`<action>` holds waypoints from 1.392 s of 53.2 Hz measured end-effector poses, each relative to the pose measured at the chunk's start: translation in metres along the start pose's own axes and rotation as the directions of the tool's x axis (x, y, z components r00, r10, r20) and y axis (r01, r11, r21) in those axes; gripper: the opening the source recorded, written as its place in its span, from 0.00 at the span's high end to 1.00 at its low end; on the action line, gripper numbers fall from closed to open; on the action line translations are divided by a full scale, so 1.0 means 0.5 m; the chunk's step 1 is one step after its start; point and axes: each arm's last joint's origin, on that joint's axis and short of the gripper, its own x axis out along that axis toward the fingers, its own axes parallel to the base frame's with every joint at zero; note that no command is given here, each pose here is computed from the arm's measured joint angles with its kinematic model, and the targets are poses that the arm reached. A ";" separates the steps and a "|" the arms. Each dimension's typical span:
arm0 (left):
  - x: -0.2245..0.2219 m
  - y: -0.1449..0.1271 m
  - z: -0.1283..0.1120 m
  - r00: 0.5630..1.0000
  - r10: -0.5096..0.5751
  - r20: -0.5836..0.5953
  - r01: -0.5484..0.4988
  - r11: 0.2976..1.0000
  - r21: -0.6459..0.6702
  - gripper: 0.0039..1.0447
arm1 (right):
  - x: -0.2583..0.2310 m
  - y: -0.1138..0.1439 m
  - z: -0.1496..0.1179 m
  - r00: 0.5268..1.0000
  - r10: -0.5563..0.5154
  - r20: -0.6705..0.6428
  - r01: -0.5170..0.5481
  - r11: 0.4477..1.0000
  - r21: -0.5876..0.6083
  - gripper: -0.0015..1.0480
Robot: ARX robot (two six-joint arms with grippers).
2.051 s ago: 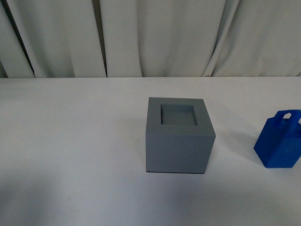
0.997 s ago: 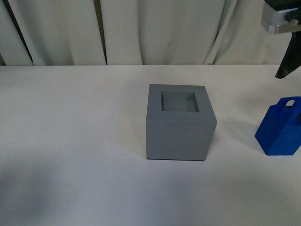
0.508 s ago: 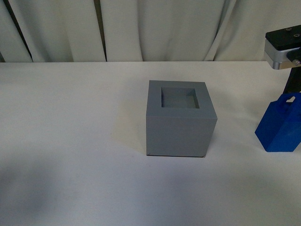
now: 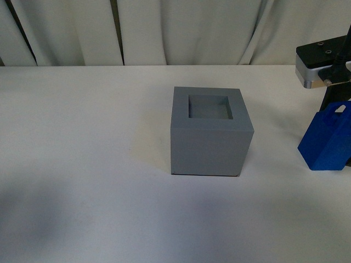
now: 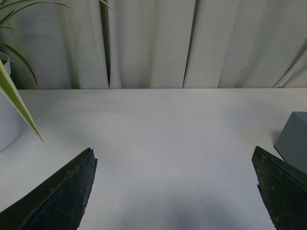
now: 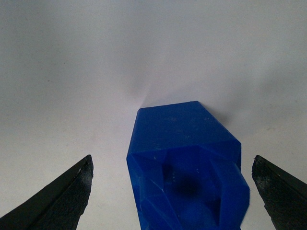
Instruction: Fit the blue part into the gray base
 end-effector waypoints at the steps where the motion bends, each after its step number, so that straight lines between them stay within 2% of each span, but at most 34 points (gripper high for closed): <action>1: 0.000 0.000 0.000 1.000 0.000 0.000 0.000 1.000 0.000 0.06 | 0.001 0.000 0.000 1.000 0.001 -0.001 -0.001 1.000 0.000 0.07; 11: 0.000 0.000 0.000 1.000 0.000 0.000 0.000 1.000 0.000 0.06 | 0.009 -0.008 0.005 1.000 0.003 -0.013 -0.003 1.000 -0.004 0.08; 17: 0.000 0.000 0.000 1.000 0.000 0.000 0.000 1.000 0.000 0.06 | 0.007 -0.014 0.007 1.000 -0.007 -0.013 0.007 1.000 -0.004 0.22; 26: 0.000 0.000 0.000 1.000 0.000 0.000 0.000 1.000 0.000 0.06 | -0.002 -0.020 0.009 1.000 -0.011 -0.013 0.011 1.000 -0.003 0.52; 29: 0.000 0.000 0.000 1.000 0.000 0.000 0.000 1.000 0.000 0.06 | -0.007 -0.022 0.010 1.000 -0.013 -0.009 0.013 1.000 -0.003 0.55; 41: 0.000 0.000 0.000 1.000 0.000 0.000 0.000 1.000 0.000 0.06 | -0.068 -0.036 0.043 0.999 -0.025 0.047 0.025 1.000 -0.005 0.55; 56: 0.000 0.000 0.000 1.000 0.000 0.000 0.000 1.000 0.000 0.06 | -0.157 -0.027 0.157 0.989 -0.036 0.145 0.047 0.996 -0.074 0.55; 67: 0.000 0.000 0.000 1.000 0.000 0.000 0.000 1.000 0.000 0.06 | -0.172 -0.004 0.228 0.986 -0.028 0.165 0.049 0.991 -0.125 0.55; 74: 0.000 0.000 0.000 1.000 0.000 0.000 0.000 1.000 0.000 0.06 | -0.166 0.007 0.254 0.987 -0.017 0.160 0.041 0.989 -0.144 0.55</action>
